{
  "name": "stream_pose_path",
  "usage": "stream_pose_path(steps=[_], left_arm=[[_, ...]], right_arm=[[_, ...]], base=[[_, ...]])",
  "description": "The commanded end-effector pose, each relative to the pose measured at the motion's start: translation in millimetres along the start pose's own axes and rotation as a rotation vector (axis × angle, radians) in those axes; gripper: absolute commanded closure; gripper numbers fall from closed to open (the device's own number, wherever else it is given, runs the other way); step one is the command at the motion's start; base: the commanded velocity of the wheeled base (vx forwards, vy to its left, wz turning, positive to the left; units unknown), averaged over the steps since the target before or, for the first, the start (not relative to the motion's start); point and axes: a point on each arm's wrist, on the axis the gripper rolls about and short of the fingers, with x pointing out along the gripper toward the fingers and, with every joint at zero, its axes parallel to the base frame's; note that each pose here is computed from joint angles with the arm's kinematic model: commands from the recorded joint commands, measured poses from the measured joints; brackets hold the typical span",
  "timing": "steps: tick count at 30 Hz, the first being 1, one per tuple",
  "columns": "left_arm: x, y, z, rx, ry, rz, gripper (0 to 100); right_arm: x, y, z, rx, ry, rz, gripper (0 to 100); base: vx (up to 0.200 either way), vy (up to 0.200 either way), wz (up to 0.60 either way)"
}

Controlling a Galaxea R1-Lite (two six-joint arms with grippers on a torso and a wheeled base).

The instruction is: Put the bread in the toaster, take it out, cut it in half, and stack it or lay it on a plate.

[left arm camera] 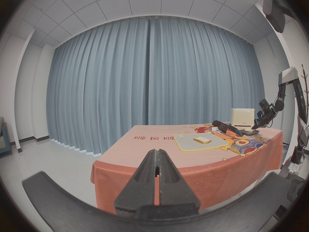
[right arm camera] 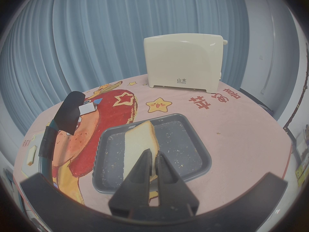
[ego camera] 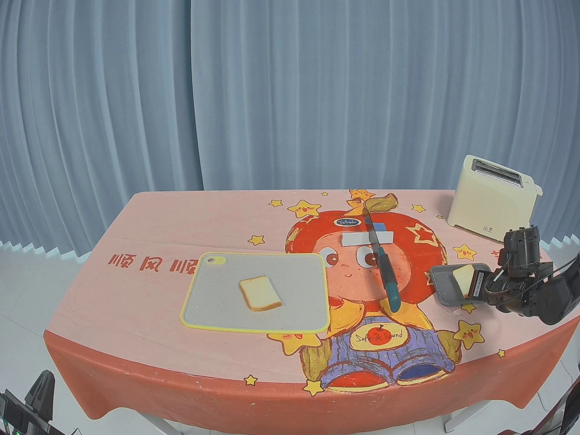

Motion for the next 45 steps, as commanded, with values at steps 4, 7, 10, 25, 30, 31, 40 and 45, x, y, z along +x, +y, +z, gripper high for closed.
stream_pose_path(steps=[4, 7, 10, 25, 30, 31, 40, 45], left_arm=[[1.4, 0.0, -4.8, -0.001, 0.018, 0.0, 100], [1.4, 0.0, -4.8, -0.001, 0.018, 0.0, 100], [1.4, 0.0, -4.8, -0.001, 0.018, 0.0, 100], [1.4, 0.0, -4.8, -0.001, 0.018, -0.001, 100], [1.4, 0.0, -4.8, -0.001, 0.018, 0.0, 100], [1.4, 0.0, -4.8, -0.001, 0.018, 0.0, 100], [1.4, 0.0, -4.8, -0.001, 0.018, 0.0, 100], [1.4, 0.0, -4.8, -0.001, 0.018, 0.0, 100]], right_arm=[[-0.6, 0.4, 0.1, -0.001, -0.002, 0.002, 100], [-0.5, 0.6, 0.7, 0.0, -0.005, 0.002, 0], [-2.0, 0.9, 1.4, 0.0, -0.009, 0.006, 0], [-3.3, 0.9, 1.2, 0.0, -0.01, 0.006, 0], [-4.0, 0.1, 1.0, -0.001, -0.011, 0.003, 0], [-4.3, 0.1, 1.3, 0.0, -0.012, 0.004, 0], [-5.5, 0.2, 1.0, -0.003, -0.013, 0.007, 0], [-12.8, 0.2, 4.6, -0.001, -0.036, 0.018, 0]], base=[[0.0, 0.0, 0.0], [0.0, 0.0, 0.0], [0.0, 0.0, 0.0], [0.0, 0.0, 0.0], [0.0, 0.0, 0.0], [0.0, 0.0, 0.0], [0.0, 0.0, 0.0], [0.0, 0.0, 0.0]])
